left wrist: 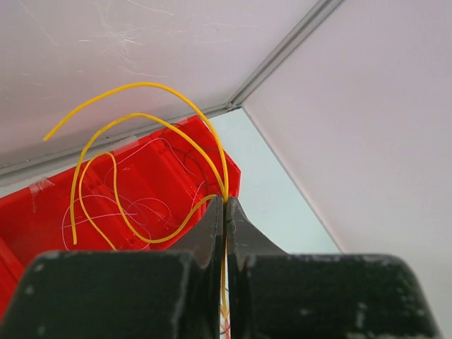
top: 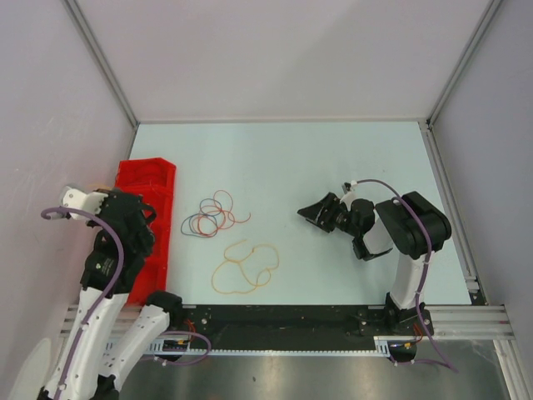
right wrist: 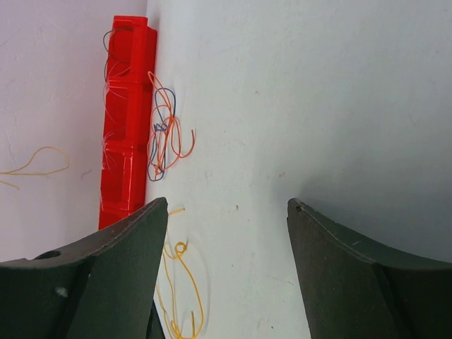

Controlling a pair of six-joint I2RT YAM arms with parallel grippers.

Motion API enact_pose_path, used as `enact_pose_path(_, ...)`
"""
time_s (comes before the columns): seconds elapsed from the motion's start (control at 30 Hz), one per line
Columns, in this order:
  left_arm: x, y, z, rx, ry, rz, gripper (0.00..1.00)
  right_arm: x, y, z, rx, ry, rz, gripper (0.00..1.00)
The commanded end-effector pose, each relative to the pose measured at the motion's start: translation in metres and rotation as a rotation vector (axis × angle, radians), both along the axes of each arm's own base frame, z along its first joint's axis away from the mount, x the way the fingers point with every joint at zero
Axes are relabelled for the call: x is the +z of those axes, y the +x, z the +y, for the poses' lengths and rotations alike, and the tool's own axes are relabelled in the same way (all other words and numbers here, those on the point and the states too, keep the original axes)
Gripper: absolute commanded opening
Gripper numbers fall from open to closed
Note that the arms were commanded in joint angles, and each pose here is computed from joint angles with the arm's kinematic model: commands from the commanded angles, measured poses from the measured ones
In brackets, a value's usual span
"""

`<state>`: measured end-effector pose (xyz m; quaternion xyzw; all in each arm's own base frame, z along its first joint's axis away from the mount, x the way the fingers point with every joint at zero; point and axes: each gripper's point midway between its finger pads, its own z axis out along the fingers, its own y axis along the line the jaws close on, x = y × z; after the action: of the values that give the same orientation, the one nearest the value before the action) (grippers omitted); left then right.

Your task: Untangle the cables

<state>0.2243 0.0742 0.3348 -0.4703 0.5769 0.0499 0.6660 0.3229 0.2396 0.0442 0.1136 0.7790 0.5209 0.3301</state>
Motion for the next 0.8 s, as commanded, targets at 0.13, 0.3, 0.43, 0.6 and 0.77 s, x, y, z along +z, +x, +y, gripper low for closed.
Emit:
enact_pose_path(0.13, -0.056, 0.023, 0.021, 0.006, -0.012, 0.047, 0.0, -0.087, -0.041, -0.024, -0.027, -0.174, 0.308, 0.74)
enact_pose_path(0.3, -0.125, 0.025, 0.048, 0.058, -0.247, 0.089, 0.0, -0.088, -0.042, -0.025, -0.024, -0.174, 0.314, 0.74)
enact_pose_path(0.43, -0.162, 0.023, 0.064, 0.072, -0.343, 0.129, 0.0, -0.09, -0.042, -0.027, -0.03, -0.176, 0.319, 0.73)
enact_pose_path(0.6, -0.189, 0.026, 0.063, 0.033, -0.388, 0.153, 0.0, -0.092, -0.041, -0.028, -0.038, -0.176, 0.329, 0.73)
enact_pose_path(0.77, -0.202, 0.031, 0.054, -0.017, -0.417, 0.157, 0.0, -0.093, -0.041, -0.028, -0.036, -0.177, 0.334, 0.73)
